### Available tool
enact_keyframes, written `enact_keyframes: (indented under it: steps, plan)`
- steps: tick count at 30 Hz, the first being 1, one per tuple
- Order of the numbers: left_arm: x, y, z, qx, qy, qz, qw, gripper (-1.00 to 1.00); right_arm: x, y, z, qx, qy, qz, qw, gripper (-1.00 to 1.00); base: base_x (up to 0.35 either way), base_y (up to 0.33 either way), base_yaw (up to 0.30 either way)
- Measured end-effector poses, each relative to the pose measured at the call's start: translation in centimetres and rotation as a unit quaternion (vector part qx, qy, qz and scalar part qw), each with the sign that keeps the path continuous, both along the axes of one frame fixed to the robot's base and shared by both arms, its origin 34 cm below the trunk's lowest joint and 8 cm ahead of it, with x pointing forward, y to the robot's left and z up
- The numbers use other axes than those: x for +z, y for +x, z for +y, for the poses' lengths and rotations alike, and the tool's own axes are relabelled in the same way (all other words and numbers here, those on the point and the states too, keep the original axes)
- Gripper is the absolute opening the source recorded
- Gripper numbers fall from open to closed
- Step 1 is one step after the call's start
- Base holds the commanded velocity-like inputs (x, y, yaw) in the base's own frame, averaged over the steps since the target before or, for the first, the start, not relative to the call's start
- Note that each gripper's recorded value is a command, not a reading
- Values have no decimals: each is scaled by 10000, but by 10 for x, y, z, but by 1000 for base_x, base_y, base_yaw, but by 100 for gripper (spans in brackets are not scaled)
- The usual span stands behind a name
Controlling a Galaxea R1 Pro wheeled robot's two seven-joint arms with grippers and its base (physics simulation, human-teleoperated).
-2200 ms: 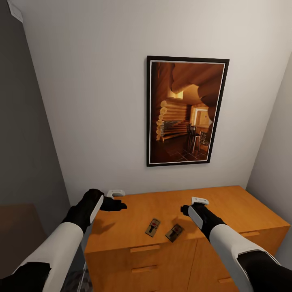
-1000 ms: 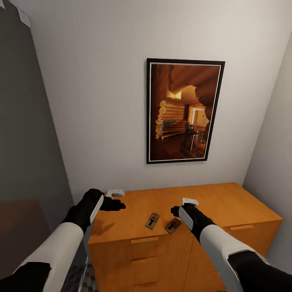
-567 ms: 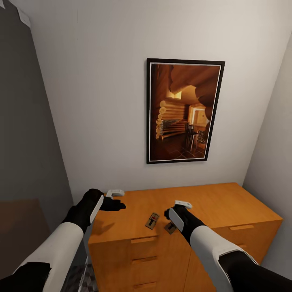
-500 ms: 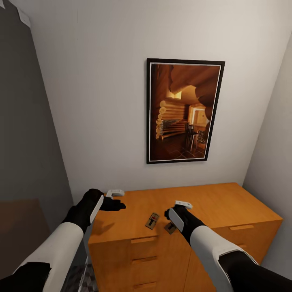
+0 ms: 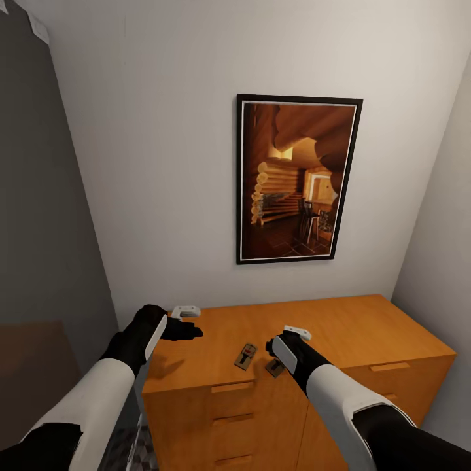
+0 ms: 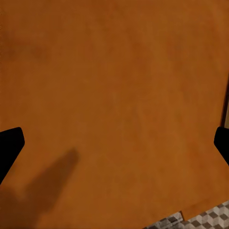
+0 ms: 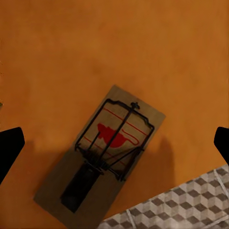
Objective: Take the four mousetraps from the cabinet in the bathroom and place them on the bathroom floor. Make sure all four end up on the same floor surface, and ensure that at least two of them are either under or directly next to the same bathroom sink.
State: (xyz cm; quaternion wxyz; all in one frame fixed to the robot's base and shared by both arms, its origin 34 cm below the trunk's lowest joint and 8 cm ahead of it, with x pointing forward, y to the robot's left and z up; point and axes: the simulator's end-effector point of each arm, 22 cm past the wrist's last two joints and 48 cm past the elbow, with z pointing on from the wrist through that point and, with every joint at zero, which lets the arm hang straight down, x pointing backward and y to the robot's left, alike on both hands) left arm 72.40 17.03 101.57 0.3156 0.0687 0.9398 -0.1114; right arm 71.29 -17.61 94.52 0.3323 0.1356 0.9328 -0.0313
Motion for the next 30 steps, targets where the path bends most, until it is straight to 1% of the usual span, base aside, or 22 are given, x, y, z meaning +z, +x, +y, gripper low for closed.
enact_keyframes:
  steps: [17,20,24,29,30]
  plan:
    - [0,0,0,-2,-2,0,10000,100,-1,0,4,-31,132,-7,9999,100,0,0,0]
    - [0,0,0,-2,-1,0,10000,100,-1,0,6,0,176,-19,9998,100,0,0,0]
    - [0,0,0,3,-1,0,10000,100,-3,1,13,108,309,-48,9995,100,0,0,0]
    - [0,0,0,5,-3,1,10000,100,-14,-5,23,279,491,37,9984,100,0,0,0]
    - [0,0,0,5,-3,0,10000,100,-14,-5,23,280,491,37,9984,100,0,0,0]
